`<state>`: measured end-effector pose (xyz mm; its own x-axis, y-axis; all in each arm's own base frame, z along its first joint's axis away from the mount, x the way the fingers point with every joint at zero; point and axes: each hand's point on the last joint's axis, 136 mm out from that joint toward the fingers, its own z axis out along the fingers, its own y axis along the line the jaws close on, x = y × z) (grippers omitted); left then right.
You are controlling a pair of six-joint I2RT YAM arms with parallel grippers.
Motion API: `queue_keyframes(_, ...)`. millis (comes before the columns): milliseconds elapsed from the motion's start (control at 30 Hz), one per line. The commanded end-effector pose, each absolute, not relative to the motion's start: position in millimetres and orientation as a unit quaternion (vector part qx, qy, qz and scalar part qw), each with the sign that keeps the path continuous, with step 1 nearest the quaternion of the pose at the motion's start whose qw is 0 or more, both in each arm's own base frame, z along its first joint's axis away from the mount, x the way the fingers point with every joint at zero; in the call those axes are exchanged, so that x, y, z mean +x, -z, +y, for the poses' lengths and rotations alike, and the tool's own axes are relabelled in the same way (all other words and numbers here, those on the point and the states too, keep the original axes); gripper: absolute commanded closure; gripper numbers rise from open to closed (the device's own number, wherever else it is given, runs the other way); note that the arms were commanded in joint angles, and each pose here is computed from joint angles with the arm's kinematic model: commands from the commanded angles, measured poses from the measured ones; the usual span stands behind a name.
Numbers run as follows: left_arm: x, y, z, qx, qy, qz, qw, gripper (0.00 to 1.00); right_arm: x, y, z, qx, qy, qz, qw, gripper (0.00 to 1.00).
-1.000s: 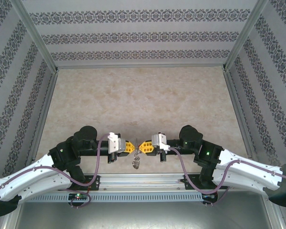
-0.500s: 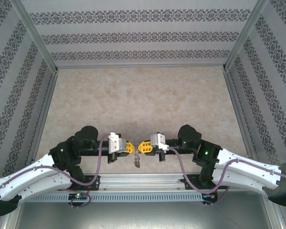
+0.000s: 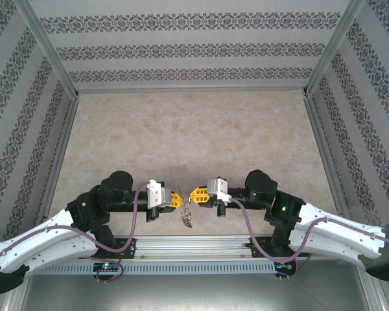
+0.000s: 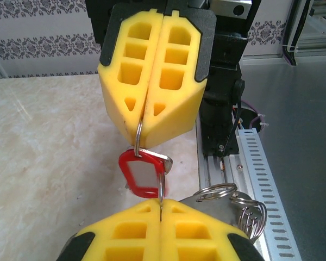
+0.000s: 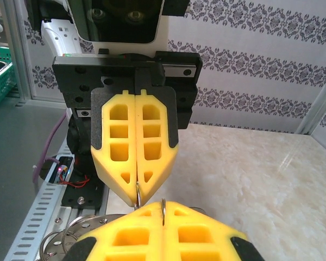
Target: Put the keys on the keyring
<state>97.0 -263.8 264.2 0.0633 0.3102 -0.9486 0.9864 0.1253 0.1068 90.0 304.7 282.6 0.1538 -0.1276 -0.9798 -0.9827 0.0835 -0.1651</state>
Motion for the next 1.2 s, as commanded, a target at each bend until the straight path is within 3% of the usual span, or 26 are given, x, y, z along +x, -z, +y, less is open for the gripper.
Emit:
queue_keyframes(0,95,-289,-264,0.553,0.363,0.556,0.503,1.0,82,-286,306,-0.551,-0.415,0.499,0.525,1.0)
queue_keyframes(1167,99,-291,-261,0.547,0.352,0.557,0.516,1.0,72,-285,312,-0.563,-0.441,0.49,0.498,1.0)
